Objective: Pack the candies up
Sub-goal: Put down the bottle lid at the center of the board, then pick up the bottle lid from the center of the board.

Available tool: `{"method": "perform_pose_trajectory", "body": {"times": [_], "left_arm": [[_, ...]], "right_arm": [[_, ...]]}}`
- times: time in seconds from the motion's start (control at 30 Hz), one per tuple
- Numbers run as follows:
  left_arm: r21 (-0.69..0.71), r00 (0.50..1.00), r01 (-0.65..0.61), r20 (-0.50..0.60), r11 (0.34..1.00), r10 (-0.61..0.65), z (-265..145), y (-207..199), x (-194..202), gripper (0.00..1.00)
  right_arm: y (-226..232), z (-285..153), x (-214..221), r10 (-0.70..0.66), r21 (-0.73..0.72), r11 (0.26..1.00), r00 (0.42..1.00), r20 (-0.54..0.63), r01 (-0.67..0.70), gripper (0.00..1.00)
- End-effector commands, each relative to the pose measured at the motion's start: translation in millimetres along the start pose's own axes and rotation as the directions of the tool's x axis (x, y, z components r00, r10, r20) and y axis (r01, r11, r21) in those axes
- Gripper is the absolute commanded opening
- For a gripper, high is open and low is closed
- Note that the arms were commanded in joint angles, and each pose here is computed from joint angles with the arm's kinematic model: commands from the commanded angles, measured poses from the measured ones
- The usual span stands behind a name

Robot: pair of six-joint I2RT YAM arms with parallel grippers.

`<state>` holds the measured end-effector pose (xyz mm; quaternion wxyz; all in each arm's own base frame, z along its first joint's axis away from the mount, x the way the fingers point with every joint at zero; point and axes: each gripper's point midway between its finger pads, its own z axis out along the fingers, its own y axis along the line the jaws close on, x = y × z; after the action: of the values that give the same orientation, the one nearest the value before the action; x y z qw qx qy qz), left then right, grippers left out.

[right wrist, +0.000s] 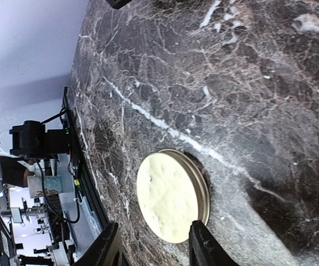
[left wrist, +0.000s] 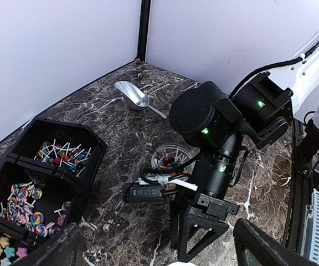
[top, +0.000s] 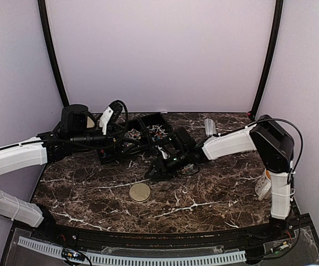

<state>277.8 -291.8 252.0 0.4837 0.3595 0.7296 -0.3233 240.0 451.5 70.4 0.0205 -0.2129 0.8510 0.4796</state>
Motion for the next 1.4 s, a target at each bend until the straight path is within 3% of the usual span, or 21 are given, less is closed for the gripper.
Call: {"method": "perform_pose_trajectory", "body": {"times": [0.0,0.27,0.63,0.8,0.83,0.87,0.9,1.17,1.37], "left_arm": [[-0.046,0.999,0.010,0.031,0.999,-0.009,-9.0,3.2,-17.3,0.97],[-0.227,0.998,0.048,0.039,0.973,-0.040,-27.0,29.3,-32.3,0.97],[-0.406,0.999,0.051,0.018,0.912,-0.048,-53.9,53.5,-32.9,0.99],[-0.423,0.998,0.059,0.012,0.904,-0.060,-54.8,56.5,-29.0,0.99],[-0.426,0.998,0.061,0.013,0.903,-0.061,-55.1,56.8,-28.9,0.99],[-0.428,0.998,0.063,0.012,0.902,-0.064,-55.4,57.3,-28.2,0.99],[-0.429,0.998,0.063,0.012,0.901,-0.065,-55.5,57.3,-27.6,0.99],[-0.439,0.997,0.067,0.003,0.896,-0.074,-54.1,59.7,-24.1,0.99],[-0.463,0.996,0.076,-0.009,0.883,-0.090,-52.7,64.9,-19.9,0.99]], "right_arm": [[2.5,-10.9,-7.7,-0.088,0.121,0.989,0.996,0.021,0.085,0.44],[15.7,-10.1,-12.3,-0.292,0.279,0.917,0.956,-0.012,0.284,0.48],[21.0,-2.8,-4.5,-0.561,0.443,0.704,0.817,-0.131,0.555,0.56],[26.3,5.8,0.0,-0.612,0.483,0.620,0.766,-0.195,0.618,0.68],[28.5,7.1,0.1,-0.621,0.487,0.608,0.758,-0.199,0.627,0.76],[30.7,8.6,0.6,-0.628,0.491,0.599,0.751,-0.202,0.633,0.97],[32.2,10.1,1.1,-0.631,0.492,0.594,0.748,-0.206,0.637,0.98],[32.4,30.4,15.5,-0.655,0.465,0.540,0.697,-0.292,0.702,0.97],[25.0,44.0,18.4,-0.642,0.463,0.530,0.693,-0.327,0.710,0.97]]}}
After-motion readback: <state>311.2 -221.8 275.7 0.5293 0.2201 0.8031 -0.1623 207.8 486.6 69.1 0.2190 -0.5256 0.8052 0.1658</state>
